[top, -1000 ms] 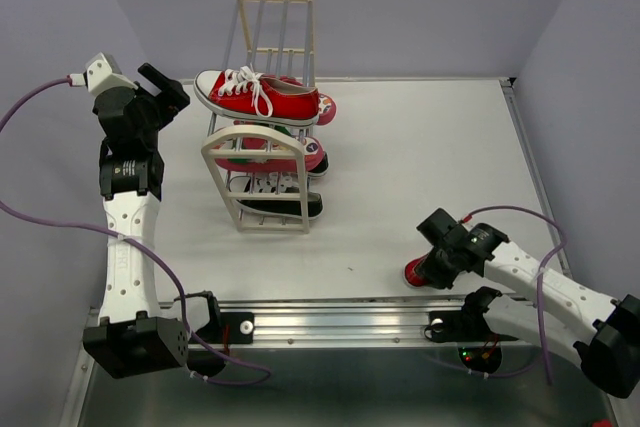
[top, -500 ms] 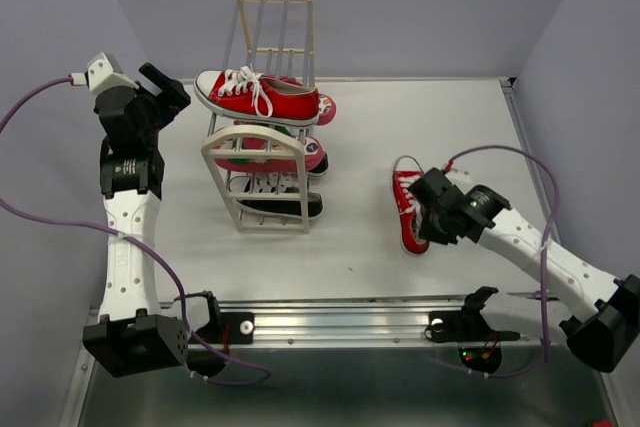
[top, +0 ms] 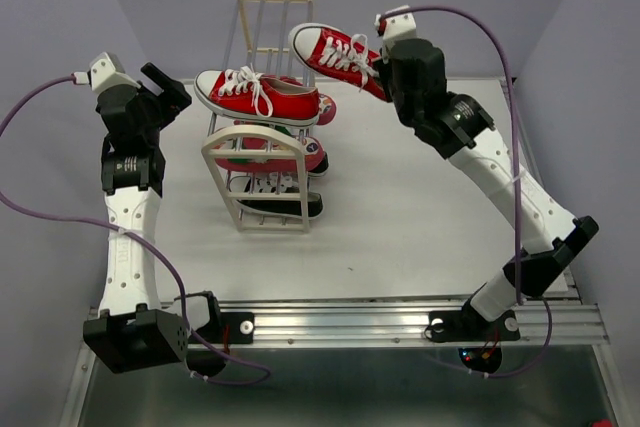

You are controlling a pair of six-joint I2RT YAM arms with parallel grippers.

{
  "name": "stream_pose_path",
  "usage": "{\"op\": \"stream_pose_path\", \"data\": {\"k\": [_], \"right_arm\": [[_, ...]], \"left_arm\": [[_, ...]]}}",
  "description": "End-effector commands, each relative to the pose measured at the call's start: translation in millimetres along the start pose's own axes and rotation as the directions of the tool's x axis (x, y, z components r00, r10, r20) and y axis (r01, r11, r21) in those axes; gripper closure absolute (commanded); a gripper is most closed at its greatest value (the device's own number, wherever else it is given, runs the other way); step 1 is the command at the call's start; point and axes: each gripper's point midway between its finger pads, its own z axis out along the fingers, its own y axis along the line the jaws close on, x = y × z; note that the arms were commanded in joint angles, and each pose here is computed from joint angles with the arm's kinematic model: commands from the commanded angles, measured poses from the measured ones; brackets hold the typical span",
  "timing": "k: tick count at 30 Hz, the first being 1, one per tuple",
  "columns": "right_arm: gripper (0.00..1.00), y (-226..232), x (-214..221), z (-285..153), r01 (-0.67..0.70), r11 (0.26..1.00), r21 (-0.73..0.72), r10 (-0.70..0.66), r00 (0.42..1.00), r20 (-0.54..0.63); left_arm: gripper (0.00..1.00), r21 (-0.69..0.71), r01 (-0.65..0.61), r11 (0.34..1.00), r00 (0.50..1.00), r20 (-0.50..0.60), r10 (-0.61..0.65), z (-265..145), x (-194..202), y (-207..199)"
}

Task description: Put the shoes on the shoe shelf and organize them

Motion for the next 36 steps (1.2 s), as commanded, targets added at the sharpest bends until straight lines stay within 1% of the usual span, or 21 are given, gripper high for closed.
{"op": "stream_pose_path", "data": {"k": [1, 2, 3, 4, 5, 6, 7, 8, 9, 10, 11, 12, 15, 18, 20, 24, 30, 31, 34, 36], "right_arm": [[0.99, -34, -124, -18, -0.030, 0.997, 0.073, 0.005, 0.945, 0.326], [0.99, -44, -149, -27, -0.069, 0.995, 0.079, 0.034, 0.924, 0.380], [0.99, -33, -150, -11, -0.036, 0.995, 0.089, 0.000, 0.929, 0.370], [0.99, -41, -171, -20, -0.074, 0.993, 0.090, 0.030, 0.909, 0.416], [0.99, -29, -165, -7, -0.040, 0.995, 0.087, 0.002, 0.918, 0.398], [0.99, -35, -181, -14, -0.063, 0.994, 0.085, 0.020, 0.900, 0.436], [0.99, -22, -179, 1, -0.040, 0.996, 0.079, 0.003, 0.904, 0.427], [0.99, -14, -183, 5, -0.030, 0.998, 0.058, 0.001, 0.898, 0.439], [0.99, -14, -190, 4, -0.043, 0.998, 0.047, 0.016, 0.889, 0.458], [0.99, 0, -188, 14, -0.042, 0.999, 0.011, 0.033, 0.888, 0.458], [0.99, 8, -188, 18, -0.049, 0.999, -0.013, 0.049, 0.886, 0.462], [0.99, 11, -194, 18, -0.084, 0.996, -0.041, 0.094, 0.871, 0.482], [0.99, 26, -197, 30, -0.134, 0.988, -0.082, 0.157, 0.853, 0.497], [0.99, 45, -206, 34, -0.205, 0.960, -0.189, 0.274, 0.816, 0.509], [0.99, 61, -207, 38, -0.208, 0.944, -0.257, 0.315, 0.801, 0.509], [0.99, 79, -217, 36, -0.201, 0.914, -0.352, 0.370, 0.771, 0.519], [0.99, 79, -233, 17, -0.202, 0.883, -0.424, 0.426, 0.727, 0.539], [0.99, 78, -238, 12, -0.198, 0.876, -0.440, 0.437, 0.711, 0.550], [0.99, 80, -244, 6, -0.184, 0.865, -0.467, 0.451, 0.695, 0.560], [0.99, 89, -242, 8, -0.163, 0.855, -0.493, 0.451, 0.702, 0.550]], "left_arm": [[0.01, 0.039, -0.021, 0.999, 0.997, 0.076, 0.018, -3, -26, -13], [0.01, 0.039, -0.022, 0.999, 0.997, 0.076, 0.019, -3, -26, -13], [0.01, 0.041, -0.024, 0.999, 0.997, 0.077, 0.021, -3, -27, -13], [0.01, 0.043, -0.024, 0.999, 0.997, 0.074, 0.021, -3, -26, -14], [0.01, 0.042, -0.025, 0.999, 0.997, 0.074, 0.022, -3, -26, -13], [0.01, 0.046, -0.027, 0.999, 0.997, 0.074, 0.024, -2, -27, -14], [0.01, 0.047, -0.026, 0.999, 0.997, 0.070, 0.023, -2, -25, -14], [0.01, 0.050, -0.028, 0.998, 0.997, 0.070, 0.024, -2, -25, -15], [0.01, 0.053, -0.027, 0.998, 0.998, 0.065, 0.023, -1, -24, -16], [0.01, 0.054, -0.028, 0.998, 0.998, 0.060, 0.025, 1, -23, -15], [0.01, 0.056, -0.028, 0.998, 0.998, 0.060, 0.025, 1, -23, -16], [0.01, 0.055, -0.027, 0.998, 0.998, 0.062, 0.023, 2, -25, -16], [0.01, 0.083, -0.027, 0.996, 0.999, 0.043, 0.023, 4, -21, -21], [0.01, 0.089, -0.028, 0.996, 0.999, 0.034, 0.025, 5, -19, -22], [0.01, 0.083, -0.031, 0.996, 0.999, 0.031, 0.029, 6, -17, -20], [0.02, 0.077, -0.036, 0.996, 0.999, 0.036, 0.033, 5, -18, -19], [0.02, 0.077, -0.033, 0.997, 0.999, 0.032, 0.030, 6, -17, -19], [0.02, 0.086, -0.031, 0.996, 0.999, 0.031, 0.029, 6, -17, -21], [0.02, 0.090, -0.029, 0.996, 0.999, 0.020, 0.027, 9, -14, -21], [0.02, 0.089, -0.029, 0.996, 1.000, 0.015, 0.027, 10, -13, -21]]}}
